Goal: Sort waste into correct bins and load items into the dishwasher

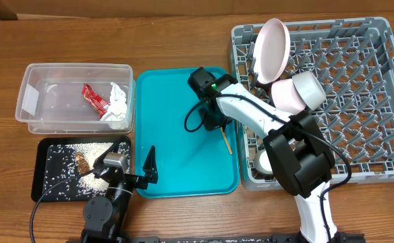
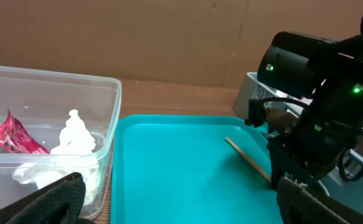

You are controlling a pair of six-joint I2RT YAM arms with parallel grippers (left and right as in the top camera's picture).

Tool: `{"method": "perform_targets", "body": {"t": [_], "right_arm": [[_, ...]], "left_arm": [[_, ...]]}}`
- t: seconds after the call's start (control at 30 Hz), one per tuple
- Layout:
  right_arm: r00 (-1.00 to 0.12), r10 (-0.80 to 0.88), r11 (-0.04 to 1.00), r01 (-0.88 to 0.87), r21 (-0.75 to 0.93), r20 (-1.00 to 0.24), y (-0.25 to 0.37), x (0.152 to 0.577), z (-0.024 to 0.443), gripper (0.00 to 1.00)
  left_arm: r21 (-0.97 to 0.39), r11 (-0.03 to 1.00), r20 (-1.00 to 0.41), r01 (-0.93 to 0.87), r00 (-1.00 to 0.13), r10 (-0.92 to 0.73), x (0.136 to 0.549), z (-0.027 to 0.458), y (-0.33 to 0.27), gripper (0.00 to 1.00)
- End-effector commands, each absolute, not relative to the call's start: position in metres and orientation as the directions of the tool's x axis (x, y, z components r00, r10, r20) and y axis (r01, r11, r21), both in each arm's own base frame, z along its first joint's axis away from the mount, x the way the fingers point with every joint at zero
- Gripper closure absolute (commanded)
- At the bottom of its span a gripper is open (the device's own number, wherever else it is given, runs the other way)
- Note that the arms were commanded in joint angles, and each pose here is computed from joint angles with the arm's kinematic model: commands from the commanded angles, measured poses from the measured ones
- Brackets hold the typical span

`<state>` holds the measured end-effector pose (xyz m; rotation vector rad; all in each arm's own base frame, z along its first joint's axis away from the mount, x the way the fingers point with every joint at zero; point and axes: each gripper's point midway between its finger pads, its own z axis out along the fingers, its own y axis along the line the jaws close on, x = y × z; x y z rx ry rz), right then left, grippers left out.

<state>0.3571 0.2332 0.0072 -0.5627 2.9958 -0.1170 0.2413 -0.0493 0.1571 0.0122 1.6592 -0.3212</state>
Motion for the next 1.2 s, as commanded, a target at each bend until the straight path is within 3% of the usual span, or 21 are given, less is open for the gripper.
{"method": "perform_targets", "body": {"t": [0.0, 0.27, 0.47, 0.7, 0.87, 0.97, 1.0, 1.03, 1.17], "right_arm": [[-0.925, -0.376, 0.927, -0.374, -0.034, -0.062, 0.243, 0.352, 0.014, 0.96], [-0.881, -0.326, 0.935, -0.355, 0.025, -0.343, 0.249, 0.377, 0.130, 0.96], [-0.802, -0.211, 0.974, -0.217, -0.057, -0.559, 0.202, 0.413, 0.203, 0.96], [-0.852, -0.200, 0.980, -0.171, -0.106, -0.484, 0.157, 0.432, 0.164, 0.96], [-0.900, -0.202, 0.979, -0.194, -0.059, -0.386, 0.156, 0.420, 0.132, 0.95], [-0.894, -0.202, 0.979, -0.196, -0.057, -0.399, 0.157, 0.420, 0.143, 0.83], [-0.890, -0.202, 0.979, -0.197, -0.054, -0.409, 0.158, 0.420, 0.151, 0.69], [-0.887, -0.200, 0.979, -0.197, -0.052, -0.416, 0.159, 0.419, 0.157, 0.61], [-0.871, -0.168, 0.983, -0.186, -0.008, -0.462, 0.162, 0.408, 0.203, 0.45]], "left_arm": [[-0.181, 0.966, -0.981, 0.184, -0.108, -0.163, 0.242, 0.156, -0.046, 0.00], [-0.181, 0.966, -0.981, 0.184, -0.108, -0.163, 0.242, 0.156, -0.046, 0.00], [-0.181, 0.966, -0.981, 0.184, -0.108, -0.163, 0.242, 0.156, -0.046, 0.00], [-0.181, 0.966, -0.981, 0.184, -0.109, -0.163, 0.242, 0.156, -0.046, 0.00], [-0.181, 0.966, -0.981, 0.184, -0.108, -0.163, 0.242, 0.156, -0.046, 0.00], [-0.181, 0.966, -0.981, 0.184, -0.108, -0.163, 0.242, 0.156, -0.046, 0.00], [-0.181, 0.966, -0.981, 0.184, -0.108, -0.163, 0.242, 0.156, -0.046, 0.00], [-0.181, 0.966, -0.981, 0.184, -0.108, -0.163, 0.242, 0.156, -0.046, 0.00], [-0.181, 0.966, -0.981, 0.184, -0.108, -0.163, 0.242, 0.156, -0.046, 0.00]]}}
